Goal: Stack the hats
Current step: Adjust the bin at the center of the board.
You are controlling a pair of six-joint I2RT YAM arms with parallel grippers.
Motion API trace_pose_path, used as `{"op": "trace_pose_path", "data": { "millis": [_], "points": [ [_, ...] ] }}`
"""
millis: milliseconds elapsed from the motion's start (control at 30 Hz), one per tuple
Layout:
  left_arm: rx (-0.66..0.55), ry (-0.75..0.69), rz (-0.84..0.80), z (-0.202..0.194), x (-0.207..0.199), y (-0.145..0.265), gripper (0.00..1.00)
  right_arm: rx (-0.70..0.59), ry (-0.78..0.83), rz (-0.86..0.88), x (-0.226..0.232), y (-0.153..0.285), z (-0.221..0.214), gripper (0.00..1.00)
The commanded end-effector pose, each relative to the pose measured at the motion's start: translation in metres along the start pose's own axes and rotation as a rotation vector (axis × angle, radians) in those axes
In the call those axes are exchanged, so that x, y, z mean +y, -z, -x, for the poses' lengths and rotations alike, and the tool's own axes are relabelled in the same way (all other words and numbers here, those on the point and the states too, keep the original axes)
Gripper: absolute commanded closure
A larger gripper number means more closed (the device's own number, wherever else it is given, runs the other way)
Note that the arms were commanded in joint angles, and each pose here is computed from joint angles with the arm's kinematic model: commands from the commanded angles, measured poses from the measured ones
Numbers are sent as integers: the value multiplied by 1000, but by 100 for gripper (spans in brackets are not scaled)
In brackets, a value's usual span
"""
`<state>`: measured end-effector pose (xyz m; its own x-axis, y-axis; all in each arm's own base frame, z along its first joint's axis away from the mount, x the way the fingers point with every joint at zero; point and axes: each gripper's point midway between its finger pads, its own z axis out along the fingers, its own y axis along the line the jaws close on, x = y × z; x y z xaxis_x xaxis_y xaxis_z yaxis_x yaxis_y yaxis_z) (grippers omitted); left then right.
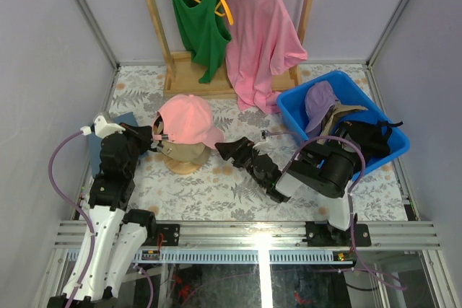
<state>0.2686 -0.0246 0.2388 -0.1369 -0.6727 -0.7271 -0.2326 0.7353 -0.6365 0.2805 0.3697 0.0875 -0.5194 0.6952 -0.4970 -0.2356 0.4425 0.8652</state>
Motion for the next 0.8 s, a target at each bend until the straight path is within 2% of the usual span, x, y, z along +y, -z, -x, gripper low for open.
{"op": "trace_pose_path", "data": {
  "millis": [0,767],
  "points": [
    [-20,-8,-28,4,-4,0,100,-93,-198,195,53,-4,22,13],
    [-19,2,-42,4,-7,2,100,-24,-362,248,73,-21,-6,14]
  ]
}}
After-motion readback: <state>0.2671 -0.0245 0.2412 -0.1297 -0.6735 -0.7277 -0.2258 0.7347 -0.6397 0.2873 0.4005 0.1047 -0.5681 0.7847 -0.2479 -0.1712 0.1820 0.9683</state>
